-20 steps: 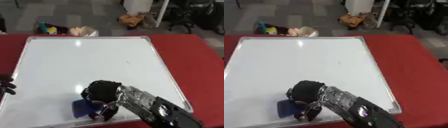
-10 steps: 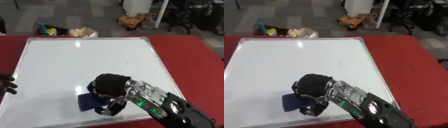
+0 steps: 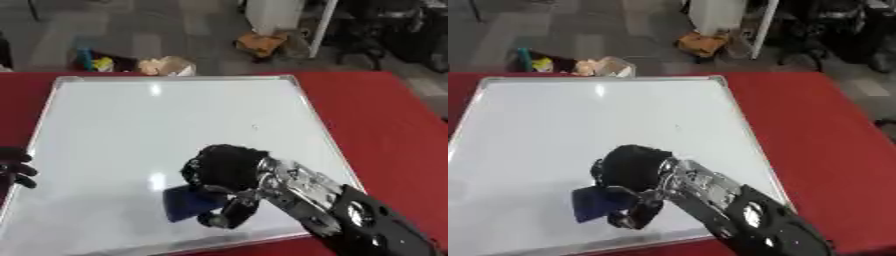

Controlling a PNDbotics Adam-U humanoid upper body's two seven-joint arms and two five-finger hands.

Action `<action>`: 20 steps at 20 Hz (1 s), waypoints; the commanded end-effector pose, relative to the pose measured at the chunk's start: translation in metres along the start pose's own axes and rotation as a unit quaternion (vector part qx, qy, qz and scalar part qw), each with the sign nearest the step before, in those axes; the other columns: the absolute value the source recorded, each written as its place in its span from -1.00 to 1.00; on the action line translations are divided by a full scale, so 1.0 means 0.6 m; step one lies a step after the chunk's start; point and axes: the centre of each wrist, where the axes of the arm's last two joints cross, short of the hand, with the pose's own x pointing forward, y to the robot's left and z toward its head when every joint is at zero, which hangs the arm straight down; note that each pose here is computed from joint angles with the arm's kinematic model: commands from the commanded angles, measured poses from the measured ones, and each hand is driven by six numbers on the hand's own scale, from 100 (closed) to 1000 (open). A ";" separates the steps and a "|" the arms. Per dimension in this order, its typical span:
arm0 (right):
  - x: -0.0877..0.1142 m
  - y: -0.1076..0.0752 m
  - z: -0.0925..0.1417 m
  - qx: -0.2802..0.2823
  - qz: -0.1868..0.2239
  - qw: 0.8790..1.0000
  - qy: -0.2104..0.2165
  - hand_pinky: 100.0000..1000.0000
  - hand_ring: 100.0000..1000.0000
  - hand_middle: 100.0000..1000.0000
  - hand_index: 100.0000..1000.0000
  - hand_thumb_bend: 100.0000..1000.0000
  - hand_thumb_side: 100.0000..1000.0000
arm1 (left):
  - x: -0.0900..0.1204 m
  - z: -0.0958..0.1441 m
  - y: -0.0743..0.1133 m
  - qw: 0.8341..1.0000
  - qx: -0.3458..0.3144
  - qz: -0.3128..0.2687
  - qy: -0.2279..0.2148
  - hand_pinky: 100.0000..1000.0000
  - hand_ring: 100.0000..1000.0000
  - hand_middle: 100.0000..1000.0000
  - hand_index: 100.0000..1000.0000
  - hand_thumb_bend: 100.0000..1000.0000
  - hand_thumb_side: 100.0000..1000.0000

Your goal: Wipe the whiteboard clean with a brush.

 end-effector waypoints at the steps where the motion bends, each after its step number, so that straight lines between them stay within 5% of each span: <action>1: -0.050 -0.012 0.033 -0.012 0.009 0.997 0.070 0.30 0.06 -0.02 -0.57 -0.60 -0.70 | 0.014 -0.004 0.009 1.000 0.002 -0.010 -0.012 -0.16 -0.02 0.02 0.23 0.33 0.81; 20: -0.096 0.009 0.051 -0.012 -0.037 0.988 0.149 0.28 0.03 -0.04 -0.59 -0.70 -0.74 | 0.017 -0.006 0.009 1.000 0.003 -0.011 -0.015 -0.16 -0.02 0.02 0.23 0.34 0.81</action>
